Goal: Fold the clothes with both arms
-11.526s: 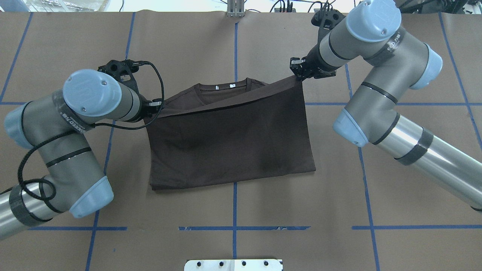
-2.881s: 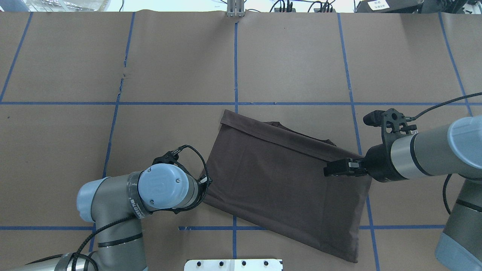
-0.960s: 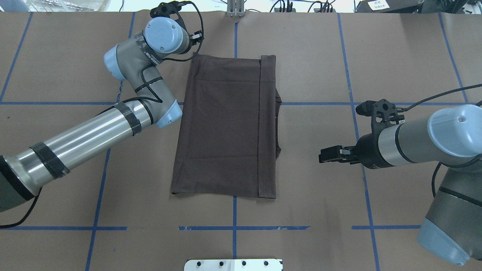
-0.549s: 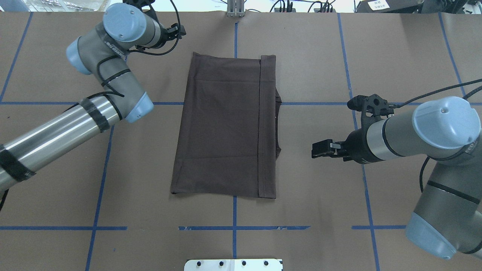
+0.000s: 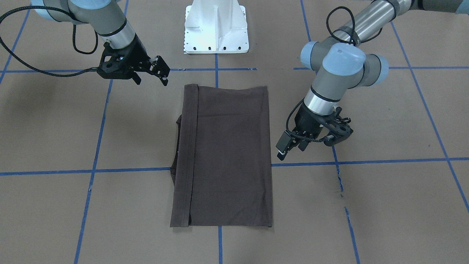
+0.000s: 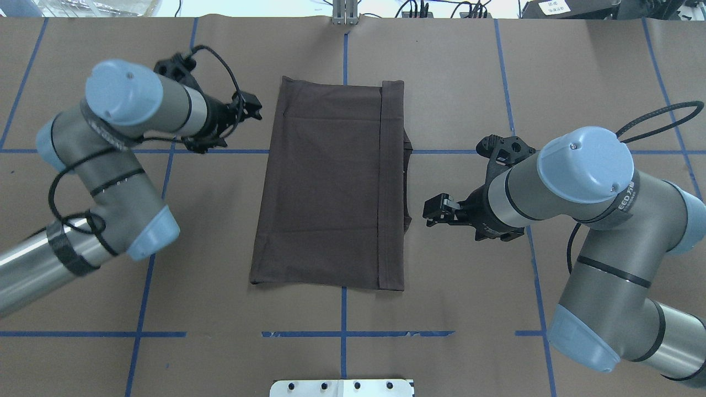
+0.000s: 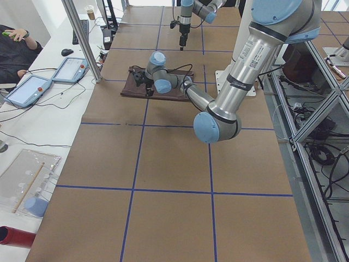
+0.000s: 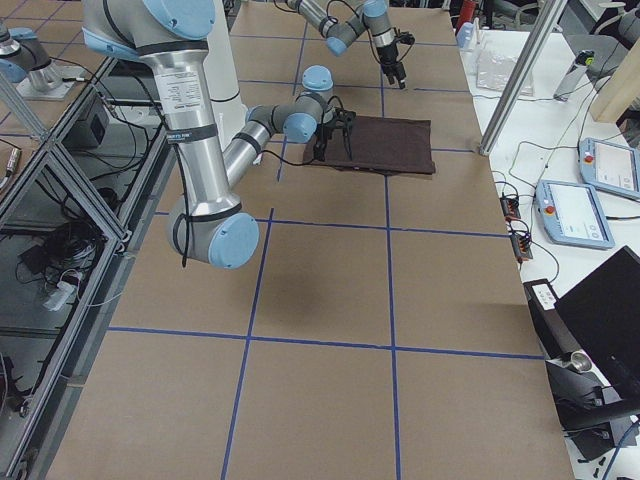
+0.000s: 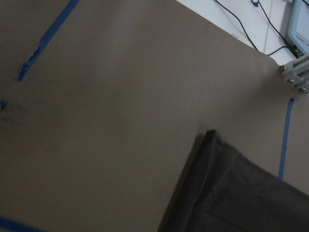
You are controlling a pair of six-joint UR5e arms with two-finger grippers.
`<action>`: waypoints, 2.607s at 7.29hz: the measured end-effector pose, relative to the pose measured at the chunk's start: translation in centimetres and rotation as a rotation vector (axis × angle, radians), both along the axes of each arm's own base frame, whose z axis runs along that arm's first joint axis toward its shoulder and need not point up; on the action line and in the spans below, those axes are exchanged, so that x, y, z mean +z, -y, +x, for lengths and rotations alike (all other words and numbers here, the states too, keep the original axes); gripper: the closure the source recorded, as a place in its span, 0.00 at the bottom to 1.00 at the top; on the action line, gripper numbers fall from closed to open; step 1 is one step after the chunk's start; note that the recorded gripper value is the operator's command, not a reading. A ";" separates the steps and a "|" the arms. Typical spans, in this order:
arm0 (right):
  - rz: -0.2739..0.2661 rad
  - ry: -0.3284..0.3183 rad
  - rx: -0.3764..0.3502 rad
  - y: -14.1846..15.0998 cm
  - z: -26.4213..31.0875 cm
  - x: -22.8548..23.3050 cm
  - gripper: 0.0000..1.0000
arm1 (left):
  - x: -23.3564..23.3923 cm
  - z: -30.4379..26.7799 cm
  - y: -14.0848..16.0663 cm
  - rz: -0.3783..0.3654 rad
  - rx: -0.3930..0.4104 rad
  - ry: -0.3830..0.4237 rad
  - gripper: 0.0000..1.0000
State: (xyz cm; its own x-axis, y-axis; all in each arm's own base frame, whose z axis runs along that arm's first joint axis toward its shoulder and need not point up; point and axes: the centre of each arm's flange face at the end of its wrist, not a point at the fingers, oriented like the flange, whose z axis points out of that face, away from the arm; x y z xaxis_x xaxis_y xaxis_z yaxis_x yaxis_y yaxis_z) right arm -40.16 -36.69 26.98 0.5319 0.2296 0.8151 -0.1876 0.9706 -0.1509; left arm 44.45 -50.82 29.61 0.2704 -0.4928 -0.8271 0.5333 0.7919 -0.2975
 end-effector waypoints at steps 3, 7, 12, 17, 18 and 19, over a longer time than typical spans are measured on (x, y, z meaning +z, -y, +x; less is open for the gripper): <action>-0.006 -0.004 0.000 0.0 -0.4 0.0 0.00 | 0.1 7.4 -14.7 -0.203 -0.023 0.028 0.07; -0.004 -0.001 -0.001 0.0 -0.5 -0.2 0.00 | 2.0 8.9 -18.6 -0.258 -0.025 0.092 0.09; -0.002 0.001 -0.001 0.1 -0.4 -0.3 0.00 | 1.2 9.4 -21.2 -0.267 0.010 0.104 0.12; -0.003 0.000 0.005 0.3 -0.2 -0.2 0.00 | 1.4 10.0 -21.9 -0.282 0.017 0.123 0.20; -0.002 0.000 0.006 0.4 -0.2 -0.2 0.00 | 1.5 10.1 -21.9 -0.282 0.016 0.125 0.28; -0.003 0.000 0.007 0.4 -0.1 -0.2 0.00 | 1.4 10.1 -21.8 -0.281 0.015 0.125 0.35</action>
